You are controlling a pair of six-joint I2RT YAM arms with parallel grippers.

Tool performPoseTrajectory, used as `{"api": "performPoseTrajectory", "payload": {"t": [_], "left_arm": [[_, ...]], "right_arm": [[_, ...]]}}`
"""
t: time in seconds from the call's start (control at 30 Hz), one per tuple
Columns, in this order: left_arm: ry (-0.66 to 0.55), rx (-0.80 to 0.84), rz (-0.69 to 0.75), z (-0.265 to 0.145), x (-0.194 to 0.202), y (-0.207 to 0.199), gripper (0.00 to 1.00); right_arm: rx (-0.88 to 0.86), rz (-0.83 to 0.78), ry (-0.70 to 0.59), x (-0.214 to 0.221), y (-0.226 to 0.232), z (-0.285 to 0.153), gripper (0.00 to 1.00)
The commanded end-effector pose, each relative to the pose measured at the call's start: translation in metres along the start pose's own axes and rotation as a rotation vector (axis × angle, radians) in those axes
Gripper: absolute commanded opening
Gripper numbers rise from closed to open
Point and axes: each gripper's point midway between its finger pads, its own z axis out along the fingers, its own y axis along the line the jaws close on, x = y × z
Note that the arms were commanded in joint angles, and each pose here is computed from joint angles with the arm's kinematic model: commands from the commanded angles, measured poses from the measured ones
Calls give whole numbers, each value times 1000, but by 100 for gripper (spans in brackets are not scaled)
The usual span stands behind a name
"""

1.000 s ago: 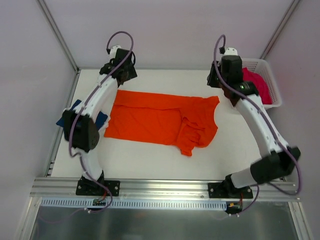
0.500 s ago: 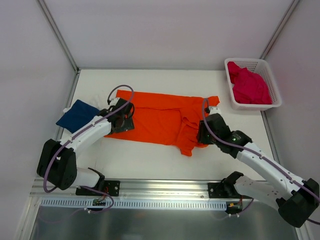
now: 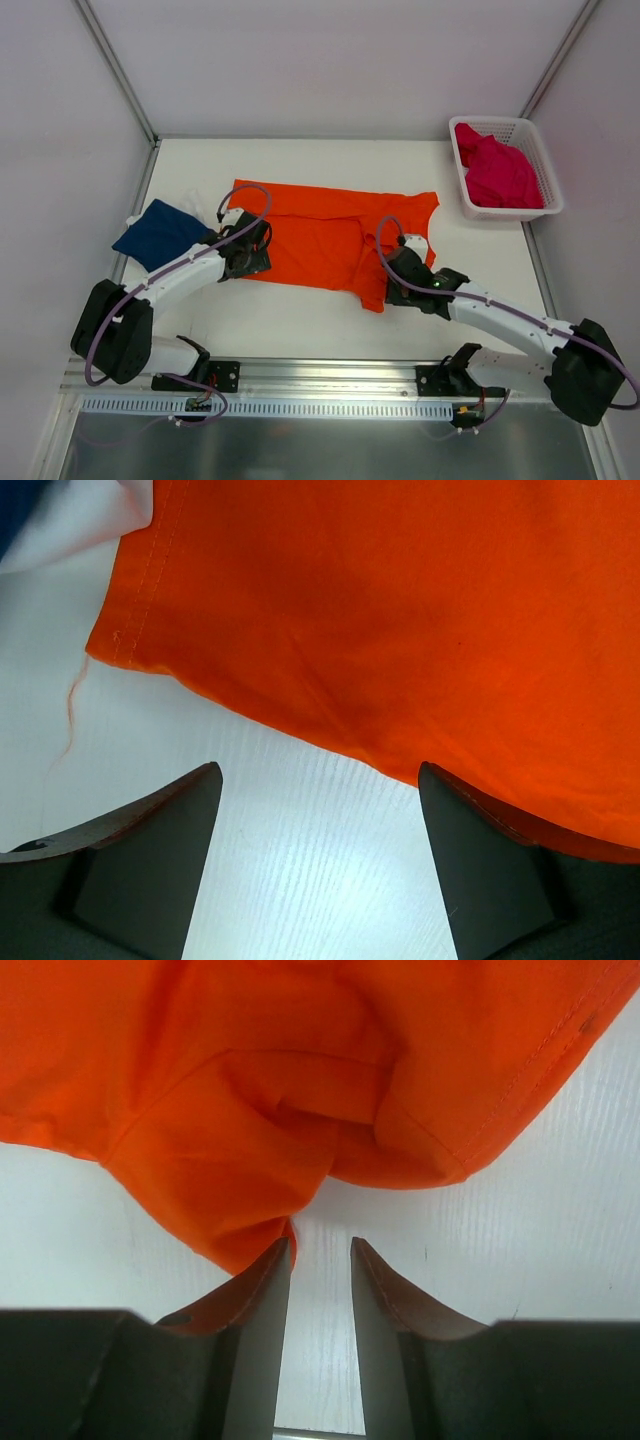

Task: Fold and stack the t-shirts
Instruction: Grap the side of the flattened tshirt closest away from the robot with both arms

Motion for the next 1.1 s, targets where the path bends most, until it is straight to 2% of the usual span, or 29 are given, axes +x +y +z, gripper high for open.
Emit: {"api": "performPoseTrajectory", "payload": {"t": [0.0,0.4,0.67,1.07], "left_arm": [[-6,15,-26,2,1,-4,81],[-62,18,-9,-7,-9,3,82],[-62,-6,5,-3,-9,5,83],[-41,-26,18,3,-5,6,83]], "right_arm": [[57,45,-5,5,-2,9,34],[204,30,64,21,-13,35,32],[226,35,12,5,-12,32,30],[274,11,-23,-12,-13,30,33]]}}
